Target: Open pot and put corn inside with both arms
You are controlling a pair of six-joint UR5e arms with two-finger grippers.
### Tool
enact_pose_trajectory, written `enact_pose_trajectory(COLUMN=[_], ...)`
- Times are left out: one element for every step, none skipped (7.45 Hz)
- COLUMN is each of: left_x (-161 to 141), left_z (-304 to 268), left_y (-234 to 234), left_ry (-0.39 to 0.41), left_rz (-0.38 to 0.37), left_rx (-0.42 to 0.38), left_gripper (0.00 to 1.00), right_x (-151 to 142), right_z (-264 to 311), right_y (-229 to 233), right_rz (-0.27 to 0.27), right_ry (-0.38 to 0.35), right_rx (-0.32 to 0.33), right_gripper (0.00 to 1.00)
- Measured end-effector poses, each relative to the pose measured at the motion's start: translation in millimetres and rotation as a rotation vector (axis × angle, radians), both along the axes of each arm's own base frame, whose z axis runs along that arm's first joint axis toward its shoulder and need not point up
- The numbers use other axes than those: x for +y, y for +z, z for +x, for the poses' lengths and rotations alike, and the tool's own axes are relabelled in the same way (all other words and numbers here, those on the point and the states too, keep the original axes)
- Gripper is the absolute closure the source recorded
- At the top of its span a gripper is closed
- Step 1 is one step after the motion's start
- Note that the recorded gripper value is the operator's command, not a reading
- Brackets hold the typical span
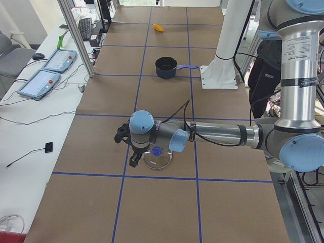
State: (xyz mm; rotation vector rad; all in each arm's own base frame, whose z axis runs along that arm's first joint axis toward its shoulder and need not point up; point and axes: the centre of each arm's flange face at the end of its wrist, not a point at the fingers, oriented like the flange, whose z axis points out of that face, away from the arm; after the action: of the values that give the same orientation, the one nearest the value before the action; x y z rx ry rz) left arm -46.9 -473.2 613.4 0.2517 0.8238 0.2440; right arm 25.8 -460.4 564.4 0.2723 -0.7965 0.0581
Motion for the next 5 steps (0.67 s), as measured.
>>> enact_pose_trajectory(left_x=[5, 7, 8, 9, 10], left_z=[-25, -44, -53, -56, -57], left_y=[3, -1, -5, -8, -8], left_ry=[-0.035, -0.077, -0.107, -0.12, -0.125], left_rz=[-0.052, -0.076, -0.09, -0.093, -0.093], left_rx=[-0.001, 0.006, 0.014, 0.018, 0.02], left_gripper=[0.02, 0.01, 0.02, 0.01, 0.02], right_x=[1, 3, 7, 14, 20], right_z=[-1, -6, -18, -34, -56], right_y=[1, 3, 8, 14, 18], right_rz=[-0.005, -0.022, -0.052, -0.076, -0.099], right_ry=[-0.001, 0.003, 0.02, 0.06, 0.133], right_rx=[-0.002, -0.006, -0.01, -0.011, -0.016], right_gripper=[0.0, 0.0, 0.01, 0.01, 0.01])
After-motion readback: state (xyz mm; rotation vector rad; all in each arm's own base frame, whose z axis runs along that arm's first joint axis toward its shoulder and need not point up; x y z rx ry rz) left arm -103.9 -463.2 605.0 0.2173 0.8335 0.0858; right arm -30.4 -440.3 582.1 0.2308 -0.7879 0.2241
